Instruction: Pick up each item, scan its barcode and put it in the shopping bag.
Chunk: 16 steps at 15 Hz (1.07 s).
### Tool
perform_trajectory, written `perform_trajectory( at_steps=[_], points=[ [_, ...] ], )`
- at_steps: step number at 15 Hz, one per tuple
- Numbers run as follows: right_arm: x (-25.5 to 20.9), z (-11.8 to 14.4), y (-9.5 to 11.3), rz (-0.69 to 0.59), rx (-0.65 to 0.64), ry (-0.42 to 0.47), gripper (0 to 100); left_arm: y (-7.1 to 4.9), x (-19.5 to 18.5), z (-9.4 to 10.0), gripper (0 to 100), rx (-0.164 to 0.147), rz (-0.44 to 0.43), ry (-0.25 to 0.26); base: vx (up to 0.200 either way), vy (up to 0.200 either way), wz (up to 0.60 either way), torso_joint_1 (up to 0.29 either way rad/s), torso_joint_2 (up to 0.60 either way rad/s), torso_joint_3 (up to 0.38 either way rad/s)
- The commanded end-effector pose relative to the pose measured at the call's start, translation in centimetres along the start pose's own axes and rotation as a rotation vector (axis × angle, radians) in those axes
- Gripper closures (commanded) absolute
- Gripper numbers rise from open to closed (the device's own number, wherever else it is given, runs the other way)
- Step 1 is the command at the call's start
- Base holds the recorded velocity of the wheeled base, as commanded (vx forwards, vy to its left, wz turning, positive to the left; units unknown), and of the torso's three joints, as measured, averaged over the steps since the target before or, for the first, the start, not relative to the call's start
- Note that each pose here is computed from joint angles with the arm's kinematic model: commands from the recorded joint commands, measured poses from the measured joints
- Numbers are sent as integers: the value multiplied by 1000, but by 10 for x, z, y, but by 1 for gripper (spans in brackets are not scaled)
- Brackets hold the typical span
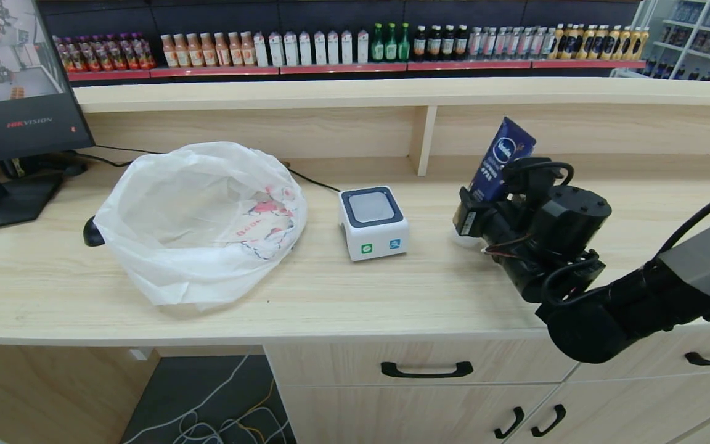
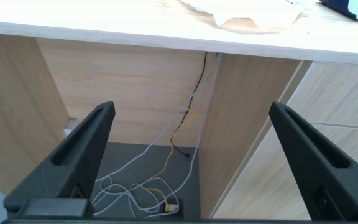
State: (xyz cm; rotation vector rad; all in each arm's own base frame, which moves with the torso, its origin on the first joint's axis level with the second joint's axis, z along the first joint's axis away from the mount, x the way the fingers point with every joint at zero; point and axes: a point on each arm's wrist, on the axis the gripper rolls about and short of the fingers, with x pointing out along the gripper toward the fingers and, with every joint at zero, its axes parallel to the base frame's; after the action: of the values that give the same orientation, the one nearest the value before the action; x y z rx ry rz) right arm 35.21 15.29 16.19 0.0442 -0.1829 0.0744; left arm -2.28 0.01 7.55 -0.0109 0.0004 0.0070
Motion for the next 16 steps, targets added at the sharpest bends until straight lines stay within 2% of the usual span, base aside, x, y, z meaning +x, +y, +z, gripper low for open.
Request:
perform_trajectory(
  at_steps=[1,11,16],
  points=[
    [-1,7,0,2,6,-18,100,0,0,0,0,0,1,0,0,0,0,0,0,0],
    [-18,25,-6,7,12,-39,100,0,0,0,0,0,1,0,0,0,0,0,0,0],
    [-53,48,14,104,28,-54,100,0,0,0,0,0,1,0,0,0,0,0,0,0]
  ],
)
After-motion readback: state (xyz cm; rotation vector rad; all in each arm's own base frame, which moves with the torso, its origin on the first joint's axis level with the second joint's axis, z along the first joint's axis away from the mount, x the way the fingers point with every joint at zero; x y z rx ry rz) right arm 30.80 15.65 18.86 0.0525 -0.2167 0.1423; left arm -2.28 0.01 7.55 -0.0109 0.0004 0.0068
